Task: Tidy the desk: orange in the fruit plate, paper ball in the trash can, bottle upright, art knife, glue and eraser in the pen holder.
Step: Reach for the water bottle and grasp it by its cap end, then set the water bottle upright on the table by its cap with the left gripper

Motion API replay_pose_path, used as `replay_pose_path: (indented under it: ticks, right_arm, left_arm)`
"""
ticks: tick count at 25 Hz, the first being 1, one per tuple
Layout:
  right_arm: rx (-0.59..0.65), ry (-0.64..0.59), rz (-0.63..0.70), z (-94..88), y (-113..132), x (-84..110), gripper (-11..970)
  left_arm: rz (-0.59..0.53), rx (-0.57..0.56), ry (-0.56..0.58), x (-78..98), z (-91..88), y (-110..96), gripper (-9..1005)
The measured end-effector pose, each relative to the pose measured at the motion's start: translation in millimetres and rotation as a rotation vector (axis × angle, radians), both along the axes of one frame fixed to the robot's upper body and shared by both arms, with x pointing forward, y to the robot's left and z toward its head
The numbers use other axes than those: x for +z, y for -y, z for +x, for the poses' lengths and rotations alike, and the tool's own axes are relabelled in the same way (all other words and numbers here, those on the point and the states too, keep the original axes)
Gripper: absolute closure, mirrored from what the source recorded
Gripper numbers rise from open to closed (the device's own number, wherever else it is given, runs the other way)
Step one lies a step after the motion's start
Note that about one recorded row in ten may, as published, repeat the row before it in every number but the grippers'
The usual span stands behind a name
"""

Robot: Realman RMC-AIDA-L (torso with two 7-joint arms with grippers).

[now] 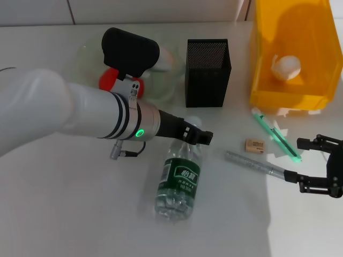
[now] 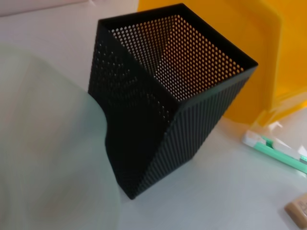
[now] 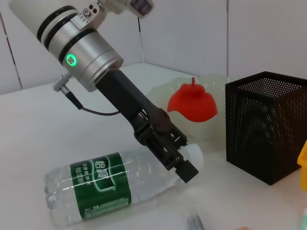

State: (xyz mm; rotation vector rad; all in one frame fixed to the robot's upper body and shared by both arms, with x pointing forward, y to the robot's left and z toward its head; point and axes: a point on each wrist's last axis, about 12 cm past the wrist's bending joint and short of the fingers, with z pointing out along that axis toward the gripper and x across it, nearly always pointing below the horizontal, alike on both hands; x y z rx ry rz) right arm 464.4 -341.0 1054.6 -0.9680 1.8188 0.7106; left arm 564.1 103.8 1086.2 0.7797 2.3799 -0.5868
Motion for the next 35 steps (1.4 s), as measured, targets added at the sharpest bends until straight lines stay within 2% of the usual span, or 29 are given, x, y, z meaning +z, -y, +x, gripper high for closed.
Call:
replay_pose_path:
  ticks: [3, 8, 12, 16, 22, 27, 31, 35]
  right_arm:
    - [0.005, 0.0, 0.0, 0.9, -1.0, 0.3, 126]
    - [0.004, -0.003, 0.001, 1.5, -1.3, 0.4, 126]
    - [0.004, -0.005, -0.001, 1.3, -1.1, 0.2, 126]
    - [0.0, -0.007, 0.002, 0.7, -0.4, 0.1, 127]
    - [0.003, -0.012, 0.003, 0.6, -1.0, 0.1, 127]
    - [0.007, -0.006, 0.003, 1.4, -1.0, 1.9, 127]
    - [0.013, 0.002, 0.007, 1.5, -0.3, 4.7, 126]
    - [0.019, 0.004, 0.011, 2.8, -0.4, 7.9, 126]
  left_arm:
    - [0.005, -0.012, -0.003, 0.1, -0.5, 0.5, 205]
    - [0.03, -0.061, 0.015, 0.6, -3.0, 2.2, 384]
    - [0.036, -0.078, 0.013, 2.9, -5.5, -1.2, 437]
    - [0.015, -0.11, 0.033, 13.9, -13.8, -8.6, 489]
    - [-0.023, -0.149, 0.123, 45.8, -31.0, -37.4, 542]
    - [-0.036, -0.094, 0.215, 68.9, -40.9, -73.1, 543]
    - [-0.044, -0.073, 0.244, 74.2, -43.0, -91.2, 542]
    - [-0.086, -0.081, 0.244, 77.3, -45.9, -100.6, 545]
